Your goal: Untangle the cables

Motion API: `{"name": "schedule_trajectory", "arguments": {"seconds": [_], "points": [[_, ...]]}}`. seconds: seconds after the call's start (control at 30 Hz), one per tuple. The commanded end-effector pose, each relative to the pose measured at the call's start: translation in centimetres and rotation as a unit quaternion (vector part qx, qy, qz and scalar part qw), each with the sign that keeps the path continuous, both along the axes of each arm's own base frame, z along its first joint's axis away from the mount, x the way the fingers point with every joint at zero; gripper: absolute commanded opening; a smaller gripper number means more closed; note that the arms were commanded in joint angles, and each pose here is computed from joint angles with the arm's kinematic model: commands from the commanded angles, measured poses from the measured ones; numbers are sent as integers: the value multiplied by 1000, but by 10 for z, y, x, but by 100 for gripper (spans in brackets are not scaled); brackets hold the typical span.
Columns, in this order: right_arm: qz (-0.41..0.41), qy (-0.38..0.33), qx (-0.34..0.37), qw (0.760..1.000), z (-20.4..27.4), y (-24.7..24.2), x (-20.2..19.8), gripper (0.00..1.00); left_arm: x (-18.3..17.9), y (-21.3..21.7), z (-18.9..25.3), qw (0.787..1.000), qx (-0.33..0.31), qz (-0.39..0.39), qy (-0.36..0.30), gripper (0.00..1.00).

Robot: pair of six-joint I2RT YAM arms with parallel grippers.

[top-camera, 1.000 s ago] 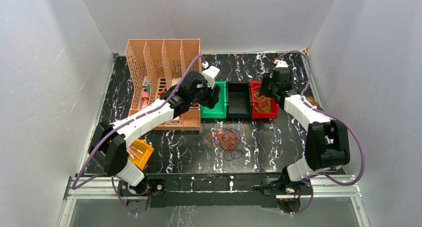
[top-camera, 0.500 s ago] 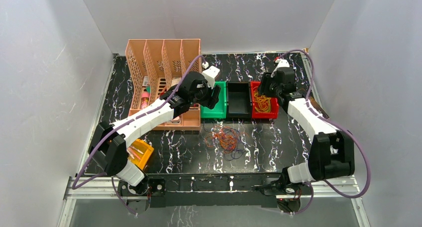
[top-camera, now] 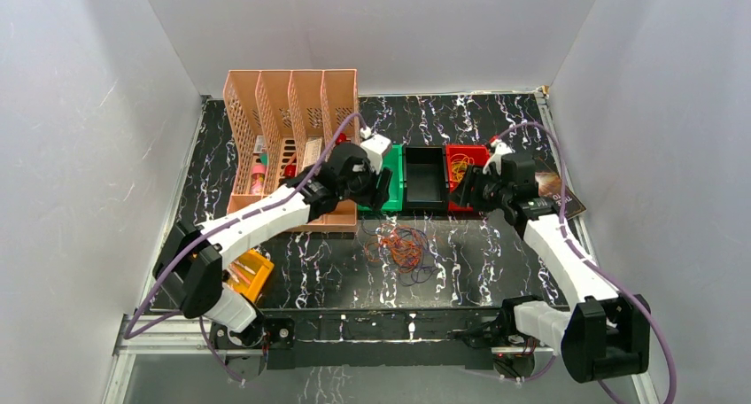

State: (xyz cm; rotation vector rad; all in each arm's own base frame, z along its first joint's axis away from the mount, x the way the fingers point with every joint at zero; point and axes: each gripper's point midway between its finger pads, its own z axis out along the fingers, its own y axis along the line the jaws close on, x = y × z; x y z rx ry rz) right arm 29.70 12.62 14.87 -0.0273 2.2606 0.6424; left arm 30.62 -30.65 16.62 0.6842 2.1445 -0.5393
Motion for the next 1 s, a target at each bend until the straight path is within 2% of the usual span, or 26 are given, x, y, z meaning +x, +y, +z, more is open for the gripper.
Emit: {"name": "schedule_trajectory", "arguments": {"seconds": [0.0, 0.13, 0.33, 0.6, 0.73, 0.97], "points": [[25, 45, 56, 997, -8, 16, -35, 56, -42, -8, -10, 1000, -1, -11, 29, 53], [30, 59, 79, 995, -16, 20, -49, 56, -66, -19, -32, 998, 9, -10, 58, 52], [31, 72, 79, 994, -27, 19, -59, 57, -67, -18, -47, 997, 18, 24, 69, 51], [12, 70, 74, 995, -34, 15, -56, 57, -57, -22, -51, 989, 2, 124, 77, 50], [0, 70, 77, 995, -34, 13, -55, 57, -56, -17, -61, 976, -13, 192, 97, 50], [-8, 68, 80, 994, -34, 12, -58, 58, -53, -16, -73, 961, -28, 249, 114, 51]]}}
